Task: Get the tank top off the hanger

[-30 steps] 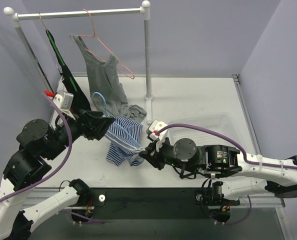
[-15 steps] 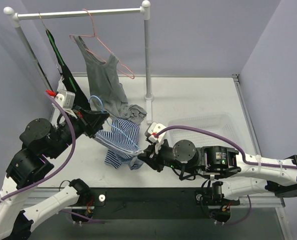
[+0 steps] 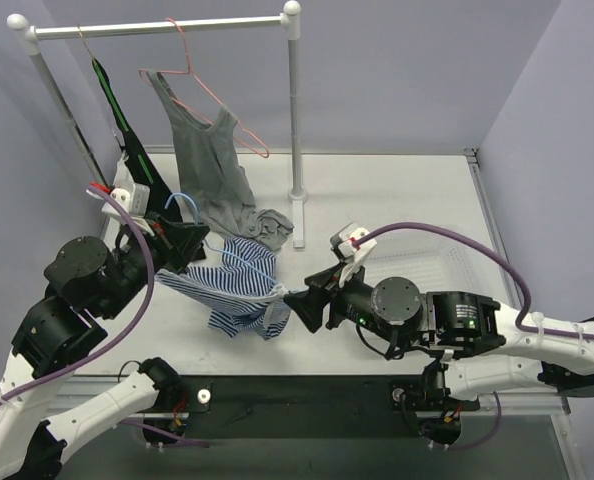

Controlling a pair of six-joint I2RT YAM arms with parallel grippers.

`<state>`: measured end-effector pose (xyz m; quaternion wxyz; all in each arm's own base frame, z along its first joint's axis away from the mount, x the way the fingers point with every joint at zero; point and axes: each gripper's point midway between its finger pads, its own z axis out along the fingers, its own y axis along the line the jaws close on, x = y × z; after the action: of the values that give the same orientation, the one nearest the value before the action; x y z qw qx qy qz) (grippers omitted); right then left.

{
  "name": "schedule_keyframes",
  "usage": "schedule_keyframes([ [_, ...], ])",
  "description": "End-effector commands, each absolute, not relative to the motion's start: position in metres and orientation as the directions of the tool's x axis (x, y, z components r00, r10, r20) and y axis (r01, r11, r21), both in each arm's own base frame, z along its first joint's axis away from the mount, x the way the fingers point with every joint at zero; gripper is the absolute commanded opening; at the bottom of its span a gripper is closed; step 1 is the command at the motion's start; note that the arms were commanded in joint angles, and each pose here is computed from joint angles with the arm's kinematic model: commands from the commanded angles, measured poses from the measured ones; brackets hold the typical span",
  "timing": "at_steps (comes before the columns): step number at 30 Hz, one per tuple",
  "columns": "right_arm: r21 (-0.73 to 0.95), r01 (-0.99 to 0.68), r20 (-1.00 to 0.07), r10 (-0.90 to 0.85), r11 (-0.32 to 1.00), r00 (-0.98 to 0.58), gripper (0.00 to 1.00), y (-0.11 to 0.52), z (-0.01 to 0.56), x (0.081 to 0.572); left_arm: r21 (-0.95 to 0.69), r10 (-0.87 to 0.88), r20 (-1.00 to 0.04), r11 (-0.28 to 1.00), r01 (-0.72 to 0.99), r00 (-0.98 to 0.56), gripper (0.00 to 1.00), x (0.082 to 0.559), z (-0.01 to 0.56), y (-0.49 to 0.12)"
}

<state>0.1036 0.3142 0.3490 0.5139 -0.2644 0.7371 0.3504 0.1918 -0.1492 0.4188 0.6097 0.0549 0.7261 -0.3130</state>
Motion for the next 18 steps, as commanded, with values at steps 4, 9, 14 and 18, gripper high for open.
schedule_keyframes([
  [4,0.39,-0.592,-0.909,0.191,0.706,-0.371,0.52,0.293,0.39,0.124,-0.322,-0.269,-0.944,0.878,0.355,-0.192,0.0,0.197,0.429,-0.119],
  [9,0.405,-0.58,-0.903,0.209,0.706,-0.376,0.51,0.303,0.399,0.126,-0.29,-0.239,-0.951,0.911,0.295,-0.197,0.0,0.2,0.423,-0.107],
  [14,0.431,-0.58,-0.888,0.208,0.691,-0.411,0.45,0.324,0.397,0.123,-0.281,-0.234,-0.95,0.93,0.235,-0.208,0.0,0.203,0.42,-0.098],
  [18,0.499,-0.544,-0.843,0.233,0.675,-0.484,0.4,0.352,0.383,0.119,-0.286,-0.246,-0.948,0.937,0.2,-0.202,0.0,0.206,0.421,-0.093],
])
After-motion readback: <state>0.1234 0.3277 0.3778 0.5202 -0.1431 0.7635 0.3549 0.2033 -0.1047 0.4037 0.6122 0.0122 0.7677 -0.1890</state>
